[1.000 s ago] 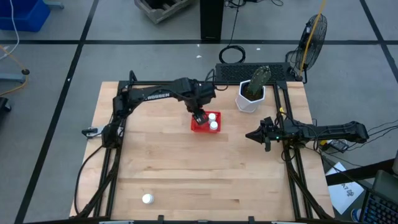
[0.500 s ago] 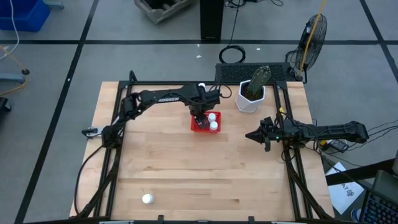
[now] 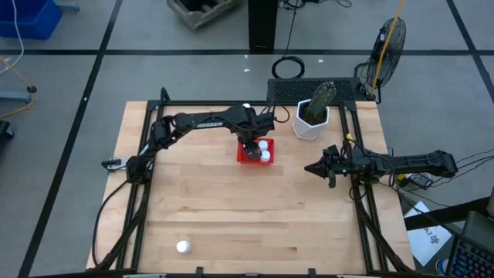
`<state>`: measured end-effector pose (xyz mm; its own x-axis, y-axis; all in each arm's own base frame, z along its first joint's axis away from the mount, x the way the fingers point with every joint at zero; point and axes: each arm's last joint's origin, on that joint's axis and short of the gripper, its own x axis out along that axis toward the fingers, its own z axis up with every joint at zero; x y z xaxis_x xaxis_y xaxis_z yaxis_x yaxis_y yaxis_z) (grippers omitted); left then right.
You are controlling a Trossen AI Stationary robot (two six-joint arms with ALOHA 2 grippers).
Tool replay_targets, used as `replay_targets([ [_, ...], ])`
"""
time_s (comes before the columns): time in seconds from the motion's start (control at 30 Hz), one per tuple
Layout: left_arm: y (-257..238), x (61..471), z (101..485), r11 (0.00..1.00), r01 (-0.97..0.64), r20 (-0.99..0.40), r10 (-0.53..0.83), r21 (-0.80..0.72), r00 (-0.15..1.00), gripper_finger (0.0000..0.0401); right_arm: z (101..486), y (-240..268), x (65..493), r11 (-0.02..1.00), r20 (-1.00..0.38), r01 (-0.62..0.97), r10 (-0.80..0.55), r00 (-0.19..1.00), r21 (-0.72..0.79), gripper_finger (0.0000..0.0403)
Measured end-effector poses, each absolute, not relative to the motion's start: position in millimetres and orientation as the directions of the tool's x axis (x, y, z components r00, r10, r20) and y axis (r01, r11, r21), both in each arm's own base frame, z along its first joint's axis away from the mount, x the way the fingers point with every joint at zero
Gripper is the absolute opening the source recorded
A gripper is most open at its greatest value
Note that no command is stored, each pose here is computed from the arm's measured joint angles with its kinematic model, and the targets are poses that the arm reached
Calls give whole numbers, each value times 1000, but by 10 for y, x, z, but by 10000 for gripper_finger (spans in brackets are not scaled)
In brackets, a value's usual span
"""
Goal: Pick and place pill bottles into a basket
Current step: Put the white medicine bottle into the red basket
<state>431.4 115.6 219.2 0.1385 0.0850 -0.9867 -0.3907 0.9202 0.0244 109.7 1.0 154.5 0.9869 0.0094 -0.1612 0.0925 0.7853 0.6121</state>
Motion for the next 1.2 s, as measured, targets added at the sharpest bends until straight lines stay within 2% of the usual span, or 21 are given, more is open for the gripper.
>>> replay_targets([
  [0.2,1156,4234,2321,901,-433,-988,91,27,129,194,1544,10,1097,785,-162,93,9,987,612,4],
  [0.43,1056,4104,2796,884,-468,-957,129,-7,258,209,1546,10,1098,785,-161,92,9,987,612,4],
  [0.6,862,3876,3133,853,-522,-957,134,-21,257,213,1546,10,1098,785,-161,92,9,987,612,4],
  [0.8,188,3673,3482,878,-476,-945,113,-49,306,214,1545,10,1098,786,-161,92,9,987,612,4],
  [1.0,-716,3324,3736,834,-525,-942,21,-169,335,214,1547,9,1098,785,-159,92,9,987,612,4],
  [1.1,-1175,3120,3747,784,-584,-956,-37,-208,291,221,1547,9,1098,786,-160,92,9,987,612,4],
  [1.2,-1573,2849,3724,727,-666,-976,-22,-163,215,244,1547,10,1098,785,-159,91,10,987,612,4],
])
